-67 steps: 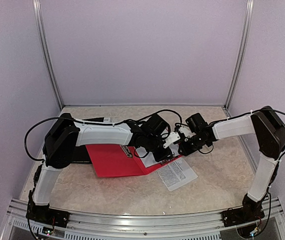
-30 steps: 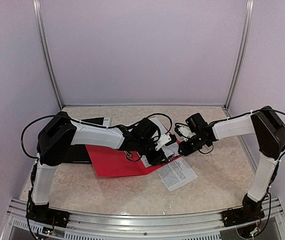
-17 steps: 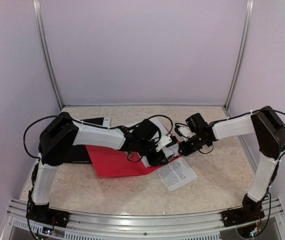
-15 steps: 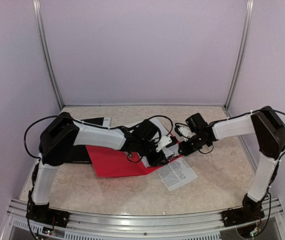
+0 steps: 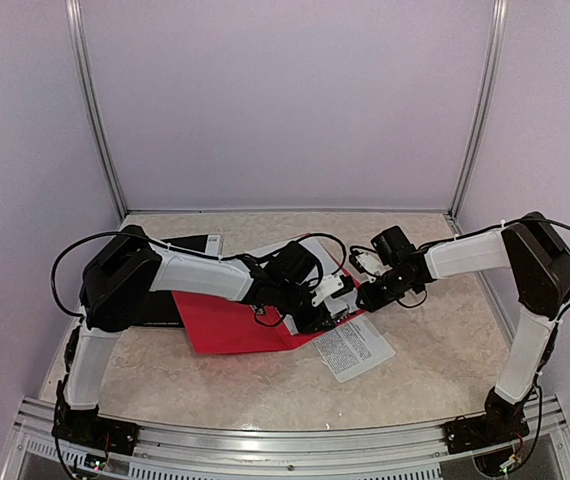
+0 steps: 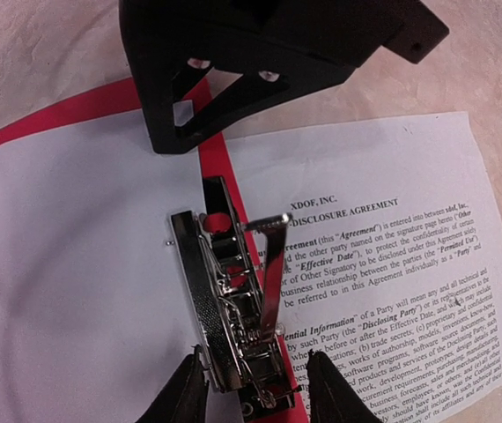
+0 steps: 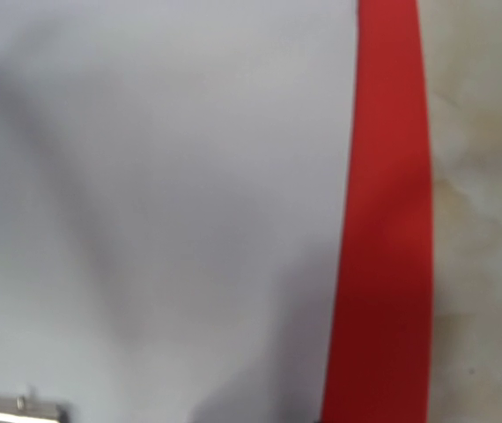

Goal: Put the files into the folder
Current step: Clamp the file and folder with some files.

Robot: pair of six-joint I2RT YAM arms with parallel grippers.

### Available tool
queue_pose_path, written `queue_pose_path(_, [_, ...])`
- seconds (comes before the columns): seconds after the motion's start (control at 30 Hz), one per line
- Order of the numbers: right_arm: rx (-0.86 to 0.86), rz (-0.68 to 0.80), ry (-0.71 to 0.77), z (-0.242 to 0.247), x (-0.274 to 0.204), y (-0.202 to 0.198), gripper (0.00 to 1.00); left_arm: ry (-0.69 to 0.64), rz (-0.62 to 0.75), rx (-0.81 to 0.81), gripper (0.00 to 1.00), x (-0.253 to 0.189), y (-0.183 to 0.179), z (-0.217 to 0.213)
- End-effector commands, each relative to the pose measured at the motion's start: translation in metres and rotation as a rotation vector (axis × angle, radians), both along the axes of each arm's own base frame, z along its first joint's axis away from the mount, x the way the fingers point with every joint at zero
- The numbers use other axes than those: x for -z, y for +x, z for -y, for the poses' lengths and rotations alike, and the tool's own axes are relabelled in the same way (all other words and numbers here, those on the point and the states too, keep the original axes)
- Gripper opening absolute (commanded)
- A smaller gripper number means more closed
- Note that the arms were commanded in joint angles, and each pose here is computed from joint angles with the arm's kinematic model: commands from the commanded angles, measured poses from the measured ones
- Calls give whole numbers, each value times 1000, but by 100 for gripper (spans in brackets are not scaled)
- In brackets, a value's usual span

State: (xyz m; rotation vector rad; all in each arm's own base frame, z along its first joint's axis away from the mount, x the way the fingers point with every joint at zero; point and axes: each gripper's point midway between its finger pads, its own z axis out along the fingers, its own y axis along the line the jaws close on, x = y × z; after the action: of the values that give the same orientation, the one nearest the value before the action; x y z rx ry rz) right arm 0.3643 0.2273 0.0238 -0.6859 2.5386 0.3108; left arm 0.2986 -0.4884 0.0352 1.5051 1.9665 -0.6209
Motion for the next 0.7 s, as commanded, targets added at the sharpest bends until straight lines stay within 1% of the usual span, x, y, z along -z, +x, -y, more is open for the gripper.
queue_pose_path(0.0, [2, -59, -34, 9, 14, -9, 29, 8, -12, 20, 37, 13, -3, 4])
queue_pose_path(0.2, [3, -59, -34, 10, 15, -9, 29, 15, -20, 20, 36, 18, -3, 3])
queue_pose_path(0.5, [-1, -55, -31, 8, 12, -7, 30, 38, -24, 17, 27, 26, -7, 0])
queue_pose_path(0.67, [-3, -47, -29, 7, 8, -5, 30, 49, -20, 13, 26, 31, -8, -2])
